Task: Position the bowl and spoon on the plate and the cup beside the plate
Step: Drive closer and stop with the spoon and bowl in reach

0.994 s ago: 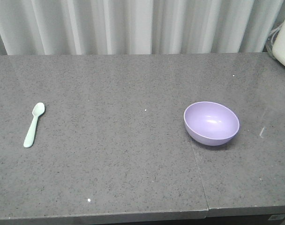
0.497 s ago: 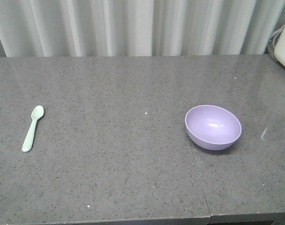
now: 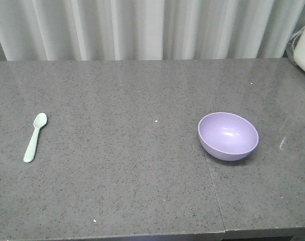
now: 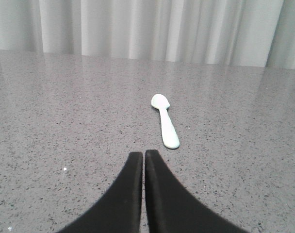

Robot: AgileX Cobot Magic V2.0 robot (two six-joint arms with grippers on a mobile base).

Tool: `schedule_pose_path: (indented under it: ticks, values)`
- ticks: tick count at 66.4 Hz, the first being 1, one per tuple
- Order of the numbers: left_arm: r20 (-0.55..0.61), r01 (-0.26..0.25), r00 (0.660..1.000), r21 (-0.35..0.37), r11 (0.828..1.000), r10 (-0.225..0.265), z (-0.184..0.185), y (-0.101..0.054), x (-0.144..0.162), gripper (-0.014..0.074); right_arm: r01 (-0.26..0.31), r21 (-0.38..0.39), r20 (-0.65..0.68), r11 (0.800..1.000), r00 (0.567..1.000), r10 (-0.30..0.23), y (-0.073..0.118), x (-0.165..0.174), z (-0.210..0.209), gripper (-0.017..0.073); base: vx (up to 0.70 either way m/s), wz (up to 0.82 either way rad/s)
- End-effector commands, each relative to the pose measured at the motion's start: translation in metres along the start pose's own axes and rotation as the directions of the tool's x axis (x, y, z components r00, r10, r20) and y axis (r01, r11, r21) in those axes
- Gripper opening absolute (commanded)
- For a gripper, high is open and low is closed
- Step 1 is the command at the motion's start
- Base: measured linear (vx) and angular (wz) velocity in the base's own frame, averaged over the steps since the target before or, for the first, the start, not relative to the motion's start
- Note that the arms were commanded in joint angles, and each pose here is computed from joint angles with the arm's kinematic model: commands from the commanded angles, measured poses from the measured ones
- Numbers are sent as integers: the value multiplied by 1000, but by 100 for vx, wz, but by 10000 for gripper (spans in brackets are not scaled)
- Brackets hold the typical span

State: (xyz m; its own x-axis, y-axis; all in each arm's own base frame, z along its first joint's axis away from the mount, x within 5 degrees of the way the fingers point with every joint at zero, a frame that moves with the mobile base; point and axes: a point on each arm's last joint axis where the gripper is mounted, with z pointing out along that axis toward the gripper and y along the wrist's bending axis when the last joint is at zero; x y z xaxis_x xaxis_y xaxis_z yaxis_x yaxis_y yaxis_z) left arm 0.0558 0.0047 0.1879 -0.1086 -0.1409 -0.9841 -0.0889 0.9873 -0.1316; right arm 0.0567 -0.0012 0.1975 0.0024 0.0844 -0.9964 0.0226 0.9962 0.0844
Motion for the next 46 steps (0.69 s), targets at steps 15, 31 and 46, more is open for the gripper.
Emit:
schedule_pose_path:
  ticks: [15,31,46]
  values:
    - [100,12,995,21,1000,-14,-3,-2,-13,-6,12,3,70,1000,998,-12,0,-4,0,-3,0,0]
    - [97,-15,995,16,1000,13,-3,-2,-13,-6,12,3,70,1000,998,-12,0,-4,0,-3,0,0]
    - [101,-14,995,17,1000,12,-3,-2,-13,-6,12,2,83,1000,997,-12,0,-5,0,-3,0,0]
